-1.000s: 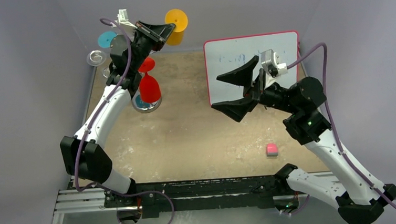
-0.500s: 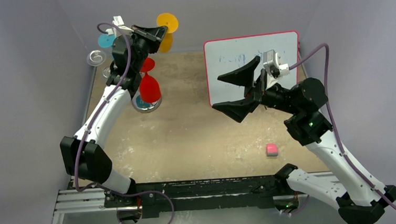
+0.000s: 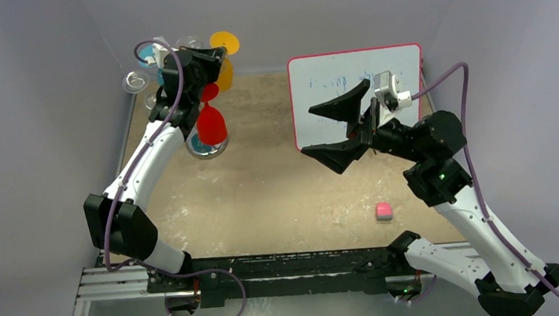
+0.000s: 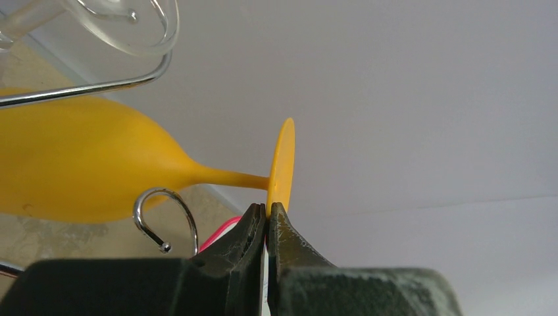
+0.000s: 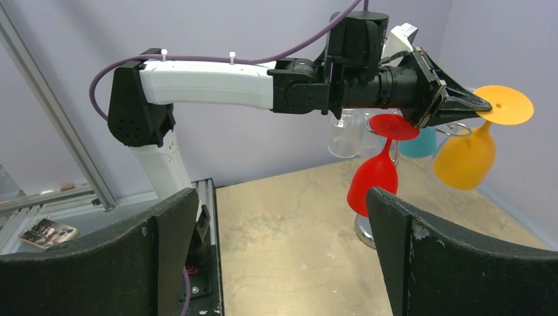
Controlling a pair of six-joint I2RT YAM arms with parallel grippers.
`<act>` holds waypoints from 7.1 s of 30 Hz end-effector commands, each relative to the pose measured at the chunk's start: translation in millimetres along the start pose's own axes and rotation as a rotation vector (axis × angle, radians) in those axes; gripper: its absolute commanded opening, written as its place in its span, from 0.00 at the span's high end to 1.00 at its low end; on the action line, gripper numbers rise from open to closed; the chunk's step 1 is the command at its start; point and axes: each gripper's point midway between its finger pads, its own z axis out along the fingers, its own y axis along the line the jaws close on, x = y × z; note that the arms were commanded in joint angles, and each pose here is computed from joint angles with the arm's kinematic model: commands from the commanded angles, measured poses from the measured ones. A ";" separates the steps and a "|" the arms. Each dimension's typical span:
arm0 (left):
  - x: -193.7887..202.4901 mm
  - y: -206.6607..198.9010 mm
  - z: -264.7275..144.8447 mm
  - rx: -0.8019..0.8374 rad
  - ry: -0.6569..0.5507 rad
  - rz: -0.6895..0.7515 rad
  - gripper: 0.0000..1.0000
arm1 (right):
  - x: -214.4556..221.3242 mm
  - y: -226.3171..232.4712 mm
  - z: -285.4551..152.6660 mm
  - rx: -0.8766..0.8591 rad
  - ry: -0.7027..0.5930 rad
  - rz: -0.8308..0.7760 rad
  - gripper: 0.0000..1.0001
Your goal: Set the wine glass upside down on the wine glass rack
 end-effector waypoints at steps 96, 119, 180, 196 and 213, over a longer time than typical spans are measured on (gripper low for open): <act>-7.7 -29.6 -63.0 0.142 0.025 -0.125 1.00 | -20.3 12.9 -10.0 -0.011 -0.063 -0.072 0.00; -4.8 -17.3 -60.5 0.080 0.032 -0.073 1.00 | -20.8 12.8 -11.3 -0.006 -0.061 -0.084 0.00; -80.1 -36.1 -166.6 -0.028 -0.130 0.560 0.28 | 9.6 -85.1 -37.6 0.592 -0.043 0.170 0.00; -27.3 11.1 -258.2 0.110 0.139 0.635 0.26 | 22.6 -87.9 -73.2 0.730 -0.043 0.208 0.00; -20.8 39.9 -269.9 0.074 0.142 0.583 0.24 | 32.9 -86.9 -75.9 0.733 -0.034 0.240 0.00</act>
